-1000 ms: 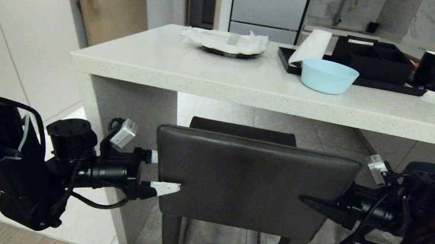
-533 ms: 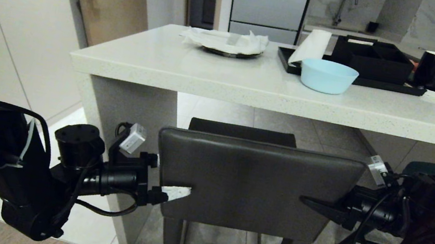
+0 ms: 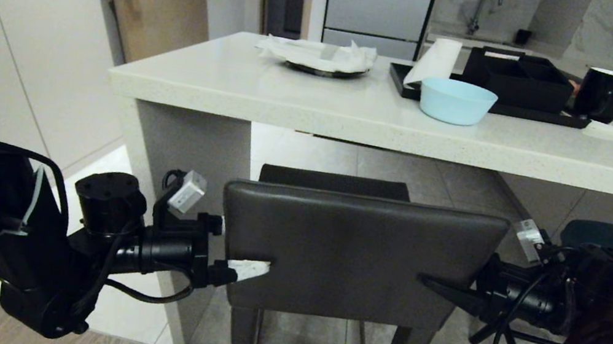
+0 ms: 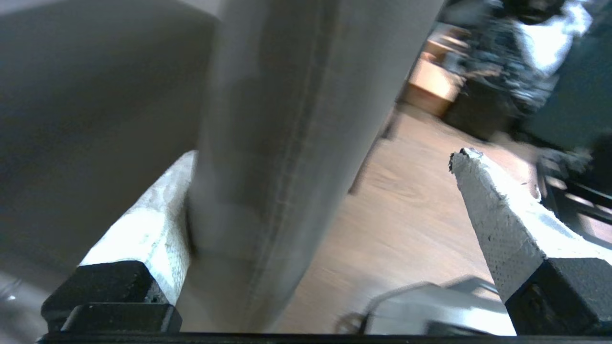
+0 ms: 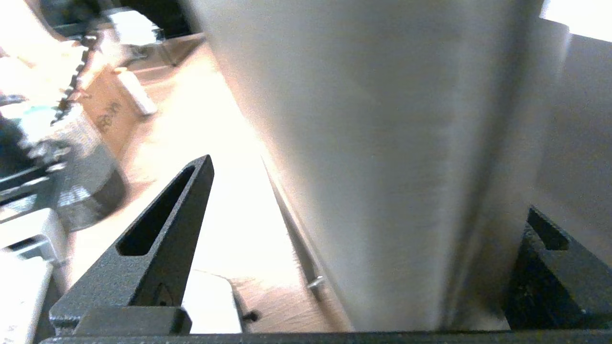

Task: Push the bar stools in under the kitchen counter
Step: Pull the gray chair out from under the dining table

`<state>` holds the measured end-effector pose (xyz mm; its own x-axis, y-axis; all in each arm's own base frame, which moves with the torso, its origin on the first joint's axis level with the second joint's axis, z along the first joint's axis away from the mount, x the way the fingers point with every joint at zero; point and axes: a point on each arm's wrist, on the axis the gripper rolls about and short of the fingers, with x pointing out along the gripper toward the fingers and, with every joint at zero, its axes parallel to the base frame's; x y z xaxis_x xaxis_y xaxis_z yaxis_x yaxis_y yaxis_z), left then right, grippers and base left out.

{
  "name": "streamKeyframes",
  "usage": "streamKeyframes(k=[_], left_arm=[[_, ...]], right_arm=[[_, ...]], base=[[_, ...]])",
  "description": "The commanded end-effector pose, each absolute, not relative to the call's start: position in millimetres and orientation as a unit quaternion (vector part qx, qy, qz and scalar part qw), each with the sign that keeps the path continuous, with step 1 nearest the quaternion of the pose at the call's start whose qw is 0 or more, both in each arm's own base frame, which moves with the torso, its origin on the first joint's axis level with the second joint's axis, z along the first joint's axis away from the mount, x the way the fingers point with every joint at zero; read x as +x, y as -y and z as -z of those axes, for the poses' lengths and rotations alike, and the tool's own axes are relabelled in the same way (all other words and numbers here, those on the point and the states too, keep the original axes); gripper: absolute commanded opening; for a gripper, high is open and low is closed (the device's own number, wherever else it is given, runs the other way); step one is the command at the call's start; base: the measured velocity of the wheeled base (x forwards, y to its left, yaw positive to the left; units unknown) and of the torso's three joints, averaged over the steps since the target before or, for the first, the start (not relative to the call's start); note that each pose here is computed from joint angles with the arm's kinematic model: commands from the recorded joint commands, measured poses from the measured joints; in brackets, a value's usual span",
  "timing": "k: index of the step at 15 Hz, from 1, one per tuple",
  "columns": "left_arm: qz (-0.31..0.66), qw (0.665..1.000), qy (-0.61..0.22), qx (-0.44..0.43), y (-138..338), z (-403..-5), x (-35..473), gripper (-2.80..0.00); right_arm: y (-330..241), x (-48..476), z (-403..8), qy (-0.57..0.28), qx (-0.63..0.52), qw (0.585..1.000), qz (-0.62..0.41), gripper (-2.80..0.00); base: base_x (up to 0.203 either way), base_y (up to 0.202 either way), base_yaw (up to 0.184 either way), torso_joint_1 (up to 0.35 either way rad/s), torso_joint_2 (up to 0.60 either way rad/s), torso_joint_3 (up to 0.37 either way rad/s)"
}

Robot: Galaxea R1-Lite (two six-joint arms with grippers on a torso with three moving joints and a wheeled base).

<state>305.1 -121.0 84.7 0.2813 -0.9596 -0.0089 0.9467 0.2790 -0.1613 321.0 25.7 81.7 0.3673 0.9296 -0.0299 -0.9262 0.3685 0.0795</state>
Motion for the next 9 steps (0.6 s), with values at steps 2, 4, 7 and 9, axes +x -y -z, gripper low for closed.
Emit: streamKeyframes(k=[2,4,7,9], left_arm=[[0.599,0.797,-0.044,-0.059,120.8,-88.2,303.6,0.0],[0.598,0.798,-0.045,-0.059,120.2,-87.5,303.2,0.0],[0.598,0.798,-0.047,-0.059,120.3,-85.8,303.6,0.0],[0.599,0.797,-0.049,-0.059,120.9,-84.0,303.8,0.0]], right_arm=[[-29.1,320.9,-84.2,-0.029,0.021,0.827,-0.562,0.0],[-29.1,320.9,-82.9,-0.031,0.022,0.827,-0.561,0.0],[-29.1,320.9,-82.1,-0.031,0.022,0.827,-0.561,0.0],[-29.0,318.9,-80.8,-0.033,0.023,0.827,-0.561,0.0]], base=[[-0.195,0.0,-0.003,0.001,0.0,0.003],[-0.2,0.0,0.0,0.005,0.0,0.005],[-0.197,0.0,0.001,0.003,0.0,0.0],[-0.191,0.0,-0.002,0.002,0.0,0.005]])
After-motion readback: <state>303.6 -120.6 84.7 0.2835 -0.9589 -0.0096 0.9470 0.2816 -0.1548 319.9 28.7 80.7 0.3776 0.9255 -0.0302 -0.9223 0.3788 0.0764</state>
